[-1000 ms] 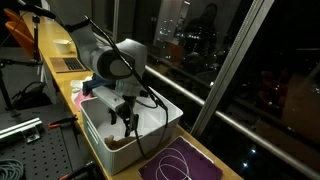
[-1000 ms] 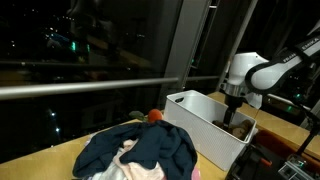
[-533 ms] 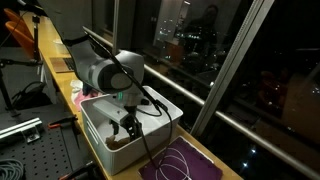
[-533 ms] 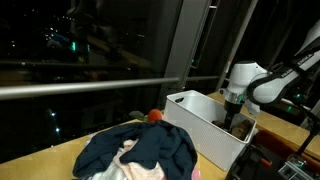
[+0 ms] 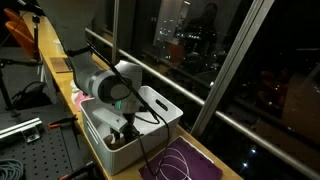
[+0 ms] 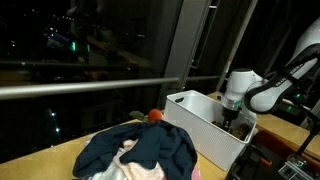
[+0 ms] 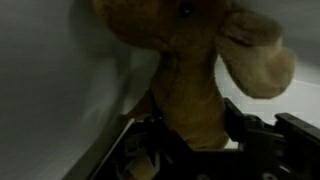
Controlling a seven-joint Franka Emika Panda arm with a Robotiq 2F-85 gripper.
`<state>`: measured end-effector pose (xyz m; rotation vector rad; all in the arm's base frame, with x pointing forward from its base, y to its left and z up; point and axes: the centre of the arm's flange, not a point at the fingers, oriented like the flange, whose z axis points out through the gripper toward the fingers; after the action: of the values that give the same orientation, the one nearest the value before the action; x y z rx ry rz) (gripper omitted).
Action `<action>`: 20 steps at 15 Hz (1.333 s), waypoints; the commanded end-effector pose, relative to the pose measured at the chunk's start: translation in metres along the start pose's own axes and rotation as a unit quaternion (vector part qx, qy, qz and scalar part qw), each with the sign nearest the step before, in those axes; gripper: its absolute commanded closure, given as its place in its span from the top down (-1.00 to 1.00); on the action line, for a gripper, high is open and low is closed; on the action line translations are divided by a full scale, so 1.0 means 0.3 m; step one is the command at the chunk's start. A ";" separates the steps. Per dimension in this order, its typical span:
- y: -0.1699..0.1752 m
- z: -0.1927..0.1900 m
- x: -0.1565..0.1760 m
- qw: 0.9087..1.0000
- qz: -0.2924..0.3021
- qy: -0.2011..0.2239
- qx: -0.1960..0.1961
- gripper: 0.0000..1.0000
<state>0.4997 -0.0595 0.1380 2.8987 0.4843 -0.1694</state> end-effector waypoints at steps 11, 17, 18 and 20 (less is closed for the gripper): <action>-0.227 -0.704 0.085 0.989 -0.052 0.125 -0.051 -0.92; -0.549 -1.109 0.165 0.977 -0.112 0.157 -0.089 -0.91; -0.594 -1.146 0.167 0.976 -0.122 0.158 -0.093 -0.91; -0.674 -1.185 0.192 0.973 -0.137 0.157 -0.096 -0.91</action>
<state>0.5042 0.1896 0.4275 2.6899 0.8694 0.3093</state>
